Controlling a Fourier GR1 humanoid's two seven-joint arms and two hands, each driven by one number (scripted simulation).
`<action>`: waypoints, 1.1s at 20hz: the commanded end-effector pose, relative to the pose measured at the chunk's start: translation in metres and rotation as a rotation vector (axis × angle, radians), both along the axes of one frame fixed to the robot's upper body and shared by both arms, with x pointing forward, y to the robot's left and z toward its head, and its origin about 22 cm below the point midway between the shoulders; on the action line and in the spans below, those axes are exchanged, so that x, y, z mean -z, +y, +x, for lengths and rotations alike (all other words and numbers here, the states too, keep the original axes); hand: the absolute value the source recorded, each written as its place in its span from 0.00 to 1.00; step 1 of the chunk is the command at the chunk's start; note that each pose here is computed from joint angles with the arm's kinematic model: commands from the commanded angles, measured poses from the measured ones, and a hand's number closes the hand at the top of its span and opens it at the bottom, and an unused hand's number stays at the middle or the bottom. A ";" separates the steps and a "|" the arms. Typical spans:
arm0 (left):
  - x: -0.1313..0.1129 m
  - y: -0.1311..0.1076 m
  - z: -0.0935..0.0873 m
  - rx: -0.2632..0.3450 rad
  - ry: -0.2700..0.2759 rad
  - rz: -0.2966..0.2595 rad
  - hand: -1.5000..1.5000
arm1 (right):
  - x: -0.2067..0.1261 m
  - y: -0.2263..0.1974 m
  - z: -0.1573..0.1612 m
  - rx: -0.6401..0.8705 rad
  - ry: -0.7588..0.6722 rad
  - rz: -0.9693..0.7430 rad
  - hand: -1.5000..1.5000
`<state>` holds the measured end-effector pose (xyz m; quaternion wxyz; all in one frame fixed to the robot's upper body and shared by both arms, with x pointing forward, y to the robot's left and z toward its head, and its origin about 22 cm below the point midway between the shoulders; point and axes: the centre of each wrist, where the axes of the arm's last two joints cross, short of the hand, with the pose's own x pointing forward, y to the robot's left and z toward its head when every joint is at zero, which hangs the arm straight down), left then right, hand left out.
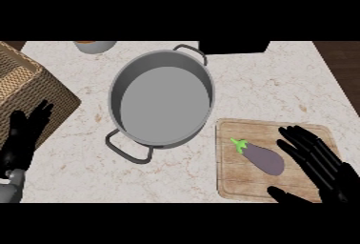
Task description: Pick the eggplant from the cutting board and place it in the pot
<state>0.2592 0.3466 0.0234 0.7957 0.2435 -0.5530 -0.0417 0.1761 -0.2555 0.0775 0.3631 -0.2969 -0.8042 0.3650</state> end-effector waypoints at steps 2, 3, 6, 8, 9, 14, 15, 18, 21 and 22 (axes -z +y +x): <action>-0.006 0.002 -0.003 -0.036 0.031 0.017 0.50 | -0.028 -0.010 -0.035 0.155 0.070 -0.246 0.00; 0.009 -0.001 -0.012 -0.039 0.044 0.011 0.50 | -0.040 -0.005 -0.040 0.183 0.067 -0.278 0.00; -0.004 -0.001 -0.004 -0.027 0.031 0.018 0.50 | -0.057 0.000 -0.054 0.246 0.162 -0.414 0.00; 0.005 -0.006 -0.006 -0.021 0.022 0.018 0.50 | -0.055 0.007 -0.066 0.273 0.256 -0.488 0.00; -0.003 0.000 -0.004 -0.025 0.043 0.007 0.50 | -0.058 0.008 -0.070 0.297 0.308 -0.539 0.00; 0.005 -0.017 -0.012 -0.002 0.037 -0.005 0.50 | -0.071 0.027 -0.085 0.324 0.488 -0.610 0.00; -0.014 -0.005 -0.003 -0.010 0.020 -0.002 0.50 | -0.070 0.034 -0.085 0.327 0.490 -0.624 0.00; 0.001 -0.013 0.004 -0.009 0.039 0.005 0.50 | -0.077 0.049 -0.081 0.386 0.487 -0.595 0.00; -0.006 0.000 -0.007 0.007 0.026 0.009 0.50 | -0.061 0.059 -0.069 0.452 0.510 -0.615 0.00; 0.001 -0.011 0.006 0.007 0.031 0.010 0.50 | -0.066 0.054 -0.063 0.440 0.512 -0.614 0.00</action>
